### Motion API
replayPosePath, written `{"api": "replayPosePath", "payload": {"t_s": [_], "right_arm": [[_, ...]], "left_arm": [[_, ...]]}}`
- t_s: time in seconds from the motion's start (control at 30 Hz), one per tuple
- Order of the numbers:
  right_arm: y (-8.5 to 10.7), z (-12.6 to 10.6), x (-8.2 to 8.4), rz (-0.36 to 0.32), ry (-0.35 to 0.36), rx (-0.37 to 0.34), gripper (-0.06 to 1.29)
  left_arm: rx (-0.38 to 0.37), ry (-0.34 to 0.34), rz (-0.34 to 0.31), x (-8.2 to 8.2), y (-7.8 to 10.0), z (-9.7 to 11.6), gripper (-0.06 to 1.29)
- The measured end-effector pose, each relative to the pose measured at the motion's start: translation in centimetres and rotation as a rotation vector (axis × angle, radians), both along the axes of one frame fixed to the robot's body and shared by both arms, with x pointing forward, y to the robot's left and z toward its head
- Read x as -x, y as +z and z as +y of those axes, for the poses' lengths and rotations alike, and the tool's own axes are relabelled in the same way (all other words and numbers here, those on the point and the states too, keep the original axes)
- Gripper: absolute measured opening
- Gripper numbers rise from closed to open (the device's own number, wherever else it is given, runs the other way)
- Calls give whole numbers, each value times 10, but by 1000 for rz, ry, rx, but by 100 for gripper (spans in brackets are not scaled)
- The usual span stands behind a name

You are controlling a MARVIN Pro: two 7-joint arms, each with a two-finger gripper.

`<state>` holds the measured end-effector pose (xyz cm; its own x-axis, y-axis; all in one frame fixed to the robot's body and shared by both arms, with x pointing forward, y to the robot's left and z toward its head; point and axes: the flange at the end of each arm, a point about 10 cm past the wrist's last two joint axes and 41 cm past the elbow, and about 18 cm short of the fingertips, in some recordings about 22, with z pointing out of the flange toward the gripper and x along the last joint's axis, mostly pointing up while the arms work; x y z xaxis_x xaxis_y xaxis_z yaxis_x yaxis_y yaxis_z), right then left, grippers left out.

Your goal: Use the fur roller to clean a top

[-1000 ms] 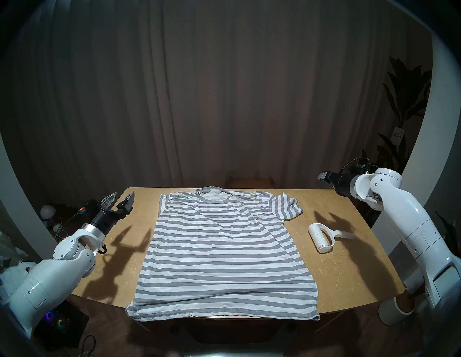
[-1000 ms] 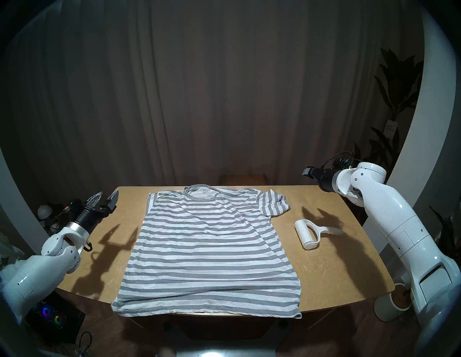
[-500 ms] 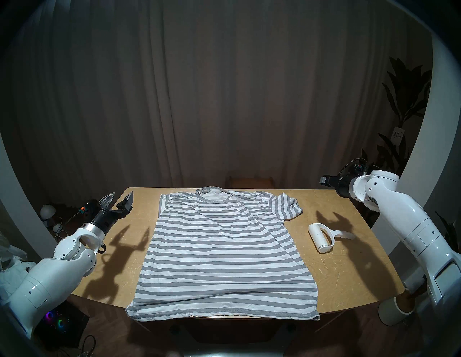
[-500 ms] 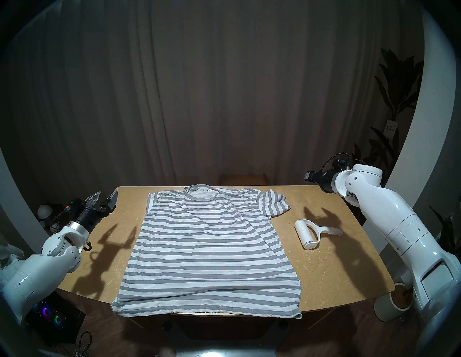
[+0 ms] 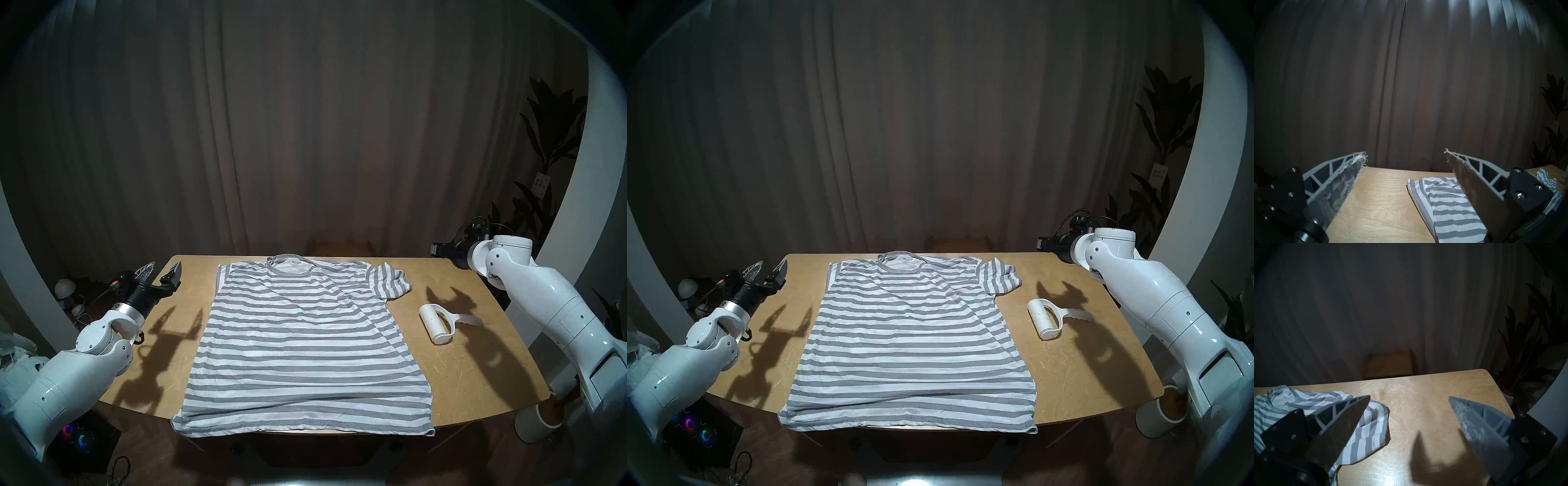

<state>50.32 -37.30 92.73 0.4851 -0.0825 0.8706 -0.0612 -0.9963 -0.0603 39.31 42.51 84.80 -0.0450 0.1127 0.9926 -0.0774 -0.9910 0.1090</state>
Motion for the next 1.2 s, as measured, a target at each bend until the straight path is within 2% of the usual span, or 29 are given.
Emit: {"api": "replayPosePath", "payload": {"t_s": [0.63, 1.2], "right_arm": [[38, -1, -16, -142, 29, 125, 120], [27, 3, -31, -204, 63, 151, 120]], "left_arm": [[-22, 18, 17, 0, -11, -12, 122], [-33, 43, 21, -2, -18, -21, 122]]}}
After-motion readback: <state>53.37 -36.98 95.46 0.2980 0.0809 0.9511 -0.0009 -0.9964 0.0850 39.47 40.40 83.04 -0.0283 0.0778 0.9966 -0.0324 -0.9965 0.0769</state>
